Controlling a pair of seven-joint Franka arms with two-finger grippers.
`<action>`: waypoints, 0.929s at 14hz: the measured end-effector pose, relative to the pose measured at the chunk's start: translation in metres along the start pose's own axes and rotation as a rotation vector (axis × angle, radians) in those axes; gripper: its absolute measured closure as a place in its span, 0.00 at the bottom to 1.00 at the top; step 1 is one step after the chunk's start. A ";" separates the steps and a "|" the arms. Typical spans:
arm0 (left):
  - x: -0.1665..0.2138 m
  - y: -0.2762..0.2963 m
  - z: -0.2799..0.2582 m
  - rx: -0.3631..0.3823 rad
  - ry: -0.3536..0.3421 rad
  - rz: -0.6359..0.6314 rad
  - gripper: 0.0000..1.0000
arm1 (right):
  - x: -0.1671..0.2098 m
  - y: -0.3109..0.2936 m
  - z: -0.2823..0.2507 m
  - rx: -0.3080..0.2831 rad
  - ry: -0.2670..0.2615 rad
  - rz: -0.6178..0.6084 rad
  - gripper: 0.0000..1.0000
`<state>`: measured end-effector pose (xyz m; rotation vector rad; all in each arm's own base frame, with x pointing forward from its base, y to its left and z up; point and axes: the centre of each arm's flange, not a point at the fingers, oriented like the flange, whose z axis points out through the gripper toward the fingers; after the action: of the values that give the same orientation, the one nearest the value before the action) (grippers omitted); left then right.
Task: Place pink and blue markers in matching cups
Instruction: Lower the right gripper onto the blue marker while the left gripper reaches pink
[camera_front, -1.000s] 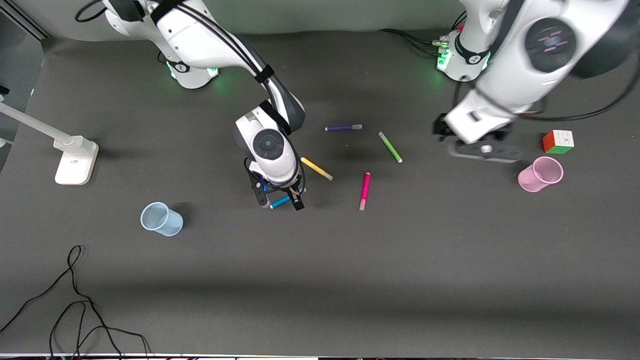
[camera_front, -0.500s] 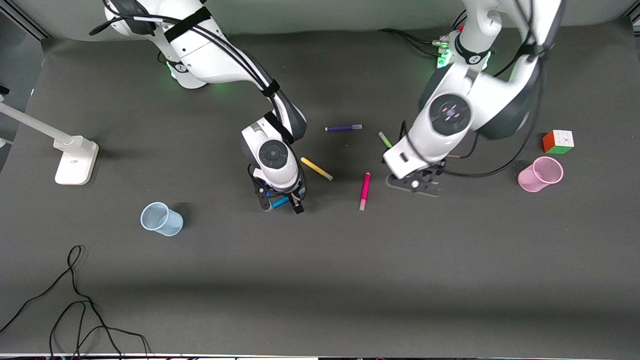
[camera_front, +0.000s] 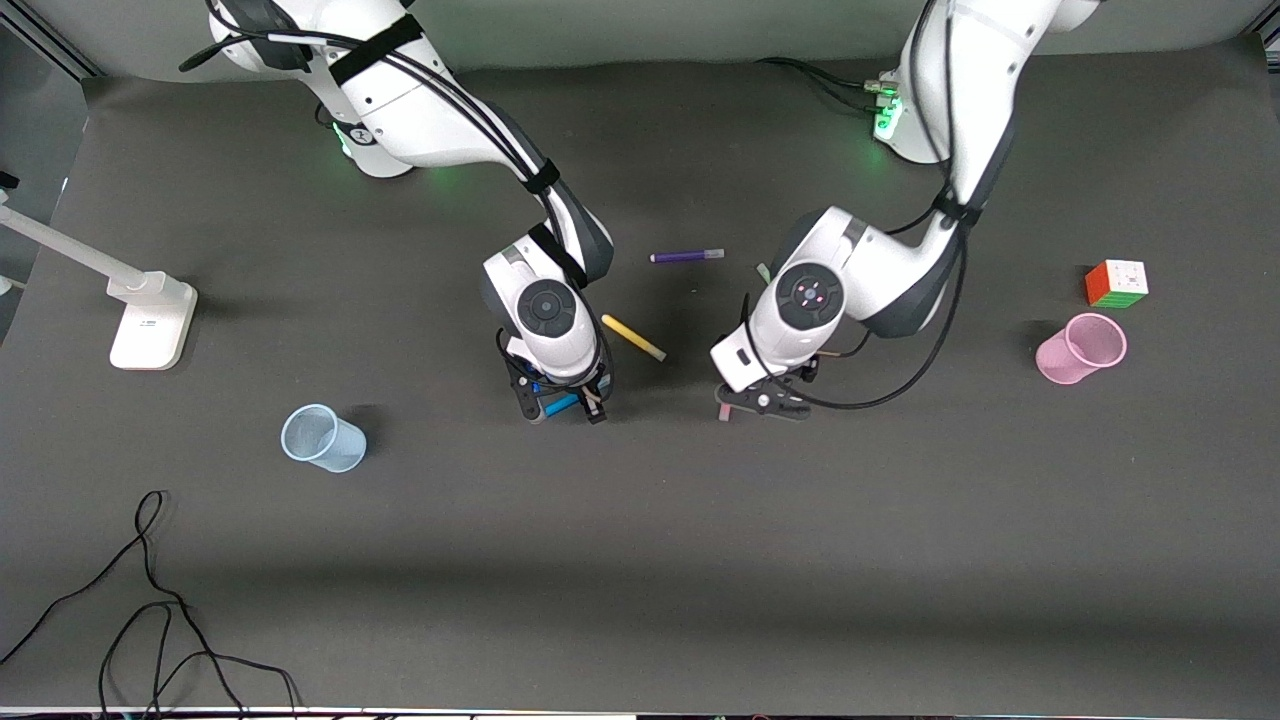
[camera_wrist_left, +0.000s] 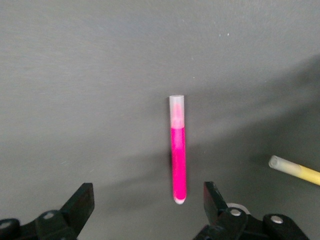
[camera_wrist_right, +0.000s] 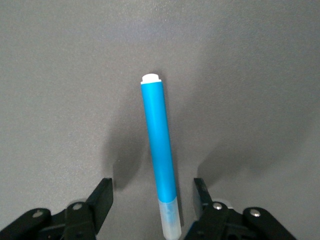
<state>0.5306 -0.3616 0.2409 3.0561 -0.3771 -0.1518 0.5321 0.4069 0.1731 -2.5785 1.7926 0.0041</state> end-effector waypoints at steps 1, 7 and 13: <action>0.001 0.003 0.013 -0.004 0.002 0.004 0.02 | 0.000 0.000 0.000 0.001 0.000 0.000 0.34; -0.002 0.014 0.059 -0.037 0.073 0.022 0.03 | -0.001 0.000 0.000 0.001 0.000 -0.001 0.66; -0.008 0.014 0.079 -0.056 0.118 0.013 0.25 | -0.001 -0.001 -0.002 0.005 0.000 -0.008 0.83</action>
<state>0.5111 -0.3772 0.1645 2.9884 -0.3790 0.0182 0.5326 0.4084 0.1749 -2.5826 1.7797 -0.0007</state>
